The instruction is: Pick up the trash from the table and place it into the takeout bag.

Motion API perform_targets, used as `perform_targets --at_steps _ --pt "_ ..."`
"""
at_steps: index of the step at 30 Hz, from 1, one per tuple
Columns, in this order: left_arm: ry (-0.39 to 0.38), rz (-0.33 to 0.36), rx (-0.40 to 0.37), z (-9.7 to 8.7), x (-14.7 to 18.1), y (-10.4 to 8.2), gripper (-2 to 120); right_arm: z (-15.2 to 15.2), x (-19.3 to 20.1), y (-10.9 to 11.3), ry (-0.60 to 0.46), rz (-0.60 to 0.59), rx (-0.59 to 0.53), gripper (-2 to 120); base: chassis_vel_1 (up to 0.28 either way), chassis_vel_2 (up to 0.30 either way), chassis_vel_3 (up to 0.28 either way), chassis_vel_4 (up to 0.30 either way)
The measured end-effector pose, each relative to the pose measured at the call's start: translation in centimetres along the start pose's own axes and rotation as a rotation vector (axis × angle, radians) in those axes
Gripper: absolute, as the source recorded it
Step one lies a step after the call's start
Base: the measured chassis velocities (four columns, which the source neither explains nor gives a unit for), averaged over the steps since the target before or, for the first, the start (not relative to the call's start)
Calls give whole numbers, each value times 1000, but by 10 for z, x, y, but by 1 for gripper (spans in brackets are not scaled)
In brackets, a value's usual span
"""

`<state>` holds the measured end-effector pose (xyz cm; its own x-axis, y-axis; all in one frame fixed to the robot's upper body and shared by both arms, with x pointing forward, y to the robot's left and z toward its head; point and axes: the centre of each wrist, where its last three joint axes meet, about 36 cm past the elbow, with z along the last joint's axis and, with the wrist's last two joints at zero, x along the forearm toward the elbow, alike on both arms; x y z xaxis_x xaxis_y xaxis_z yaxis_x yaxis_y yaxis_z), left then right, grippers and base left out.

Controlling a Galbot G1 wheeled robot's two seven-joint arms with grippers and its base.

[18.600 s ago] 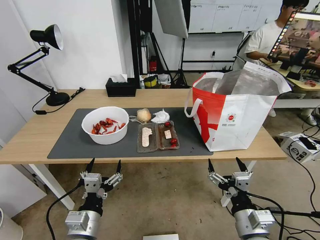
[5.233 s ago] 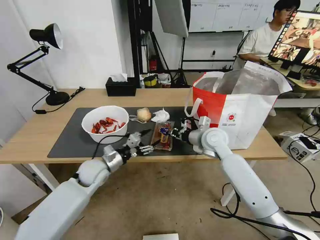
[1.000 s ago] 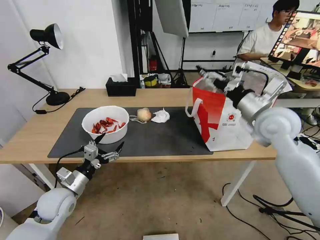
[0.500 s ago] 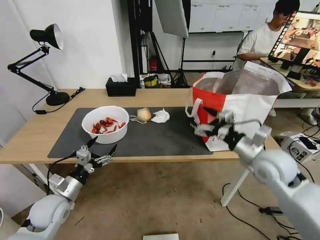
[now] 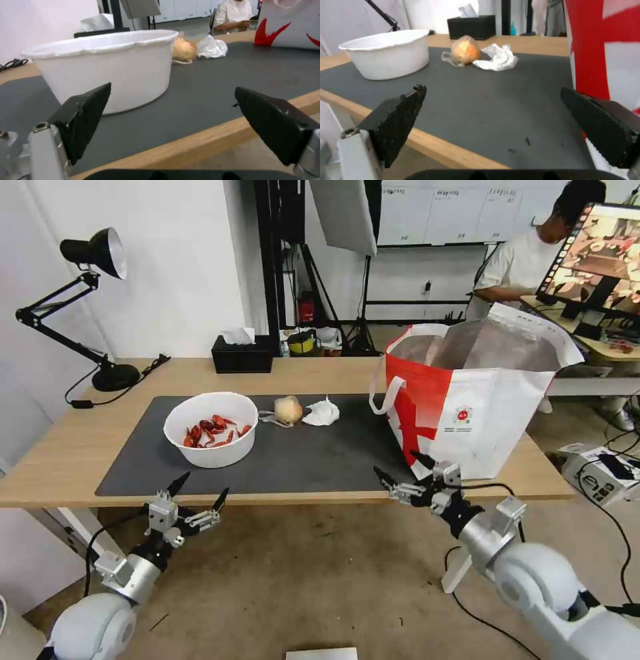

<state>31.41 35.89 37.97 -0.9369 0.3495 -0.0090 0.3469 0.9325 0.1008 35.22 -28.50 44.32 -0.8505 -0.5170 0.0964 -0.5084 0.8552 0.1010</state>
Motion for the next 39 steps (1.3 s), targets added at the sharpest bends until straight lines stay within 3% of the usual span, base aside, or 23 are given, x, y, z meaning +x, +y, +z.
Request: perform_targets --at_steps 22,39 --pt "38 -94 10 11 29 -3 100 32 32 42 1 132 -61 100 0 0 0 0" --pt "48 -108 7 14 37 -7 100 38 34 49 4 145 -82 100 0 0 0 0"
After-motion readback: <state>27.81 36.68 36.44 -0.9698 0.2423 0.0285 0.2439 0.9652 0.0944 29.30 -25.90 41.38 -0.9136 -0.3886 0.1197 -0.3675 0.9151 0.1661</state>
